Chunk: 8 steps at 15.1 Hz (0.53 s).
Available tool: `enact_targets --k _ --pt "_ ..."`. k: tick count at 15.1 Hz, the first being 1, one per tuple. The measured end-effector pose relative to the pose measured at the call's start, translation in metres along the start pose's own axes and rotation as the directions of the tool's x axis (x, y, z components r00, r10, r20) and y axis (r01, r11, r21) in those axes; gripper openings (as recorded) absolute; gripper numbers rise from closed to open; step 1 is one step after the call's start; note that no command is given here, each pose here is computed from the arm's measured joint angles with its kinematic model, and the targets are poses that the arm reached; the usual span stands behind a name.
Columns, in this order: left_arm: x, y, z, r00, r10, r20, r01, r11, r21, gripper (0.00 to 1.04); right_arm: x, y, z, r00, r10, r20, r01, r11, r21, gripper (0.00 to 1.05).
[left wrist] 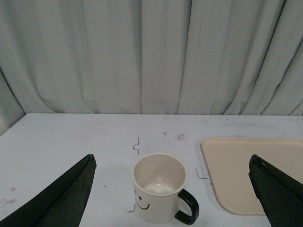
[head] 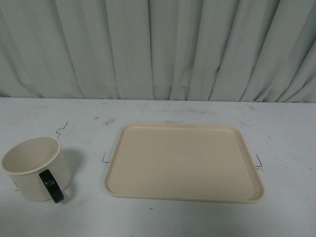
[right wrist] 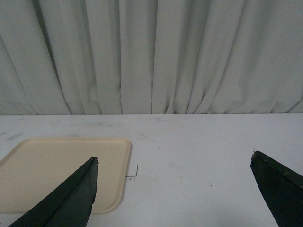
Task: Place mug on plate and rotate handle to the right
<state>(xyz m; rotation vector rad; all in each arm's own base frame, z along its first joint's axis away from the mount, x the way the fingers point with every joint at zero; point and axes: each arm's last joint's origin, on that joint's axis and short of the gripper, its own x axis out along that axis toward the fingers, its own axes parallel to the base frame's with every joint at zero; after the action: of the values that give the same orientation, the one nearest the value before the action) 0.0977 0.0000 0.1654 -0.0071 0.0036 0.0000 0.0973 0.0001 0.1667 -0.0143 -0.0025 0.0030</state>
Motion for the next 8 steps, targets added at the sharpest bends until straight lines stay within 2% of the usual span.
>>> enact_targets --k 8 --pt "0.0 0.0 0.0 1.0 0.0 0.0 0.0 1.0 0.0 0.98 0.0 0.0 0.0 1.0 0.0 0.0 0.0 1.0 0.0 0.98"
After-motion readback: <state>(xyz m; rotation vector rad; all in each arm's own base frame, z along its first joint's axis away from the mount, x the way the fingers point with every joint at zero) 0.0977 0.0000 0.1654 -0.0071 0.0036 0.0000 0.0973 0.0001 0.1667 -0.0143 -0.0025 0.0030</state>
